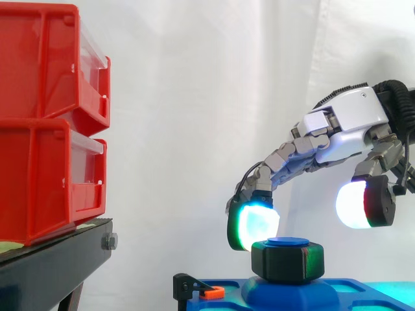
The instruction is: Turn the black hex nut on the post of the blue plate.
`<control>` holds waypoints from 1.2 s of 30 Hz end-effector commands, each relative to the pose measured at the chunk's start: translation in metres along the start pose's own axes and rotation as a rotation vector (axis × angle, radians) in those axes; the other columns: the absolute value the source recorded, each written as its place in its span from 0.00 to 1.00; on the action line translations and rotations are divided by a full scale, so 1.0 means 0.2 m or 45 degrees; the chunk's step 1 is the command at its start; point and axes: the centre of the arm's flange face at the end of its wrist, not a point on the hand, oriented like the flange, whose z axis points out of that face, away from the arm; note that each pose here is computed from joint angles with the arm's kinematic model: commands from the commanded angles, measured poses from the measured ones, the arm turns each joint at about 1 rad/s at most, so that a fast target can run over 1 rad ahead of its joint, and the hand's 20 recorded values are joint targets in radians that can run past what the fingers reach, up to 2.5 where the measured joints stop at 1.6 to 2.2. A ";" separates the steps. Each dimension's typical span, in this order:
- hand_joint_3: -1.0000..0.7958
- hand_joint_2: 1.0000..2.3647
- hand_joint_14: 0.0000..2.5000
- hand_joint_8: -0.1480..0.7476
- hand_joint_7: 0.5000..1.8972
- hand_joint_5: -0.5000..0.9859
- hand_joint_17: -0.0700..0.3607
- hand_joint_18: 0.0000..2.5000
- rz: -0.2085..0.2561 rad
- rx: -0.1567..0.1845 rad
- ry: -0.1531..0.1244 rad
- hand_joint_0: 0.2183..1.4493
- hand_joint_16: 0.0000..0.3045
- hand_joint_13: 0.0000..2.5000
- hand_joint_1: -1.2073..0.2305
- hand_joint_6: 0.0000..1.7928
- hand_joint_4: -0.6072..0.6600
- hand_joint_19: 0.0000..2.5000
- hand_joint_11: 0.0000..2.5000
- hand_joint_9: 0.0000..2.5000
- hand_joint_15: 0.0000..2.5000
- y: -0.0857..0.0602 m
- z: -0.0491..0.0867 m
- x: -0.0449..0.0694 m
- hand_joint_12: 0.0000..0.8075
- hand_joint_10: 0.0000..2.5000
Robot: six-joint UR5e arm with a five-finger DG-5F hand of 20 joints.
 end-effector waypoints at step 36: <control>0.28 0.00 0.00 0.38 0.19 0.20 0.41 0.01 0.013 0.045 0.039 0.19 0.16 0.11 0.45 0.28 0.60 0.07 0.00 0.13 0.04 0.35 0.22 0.05 0.39 0.00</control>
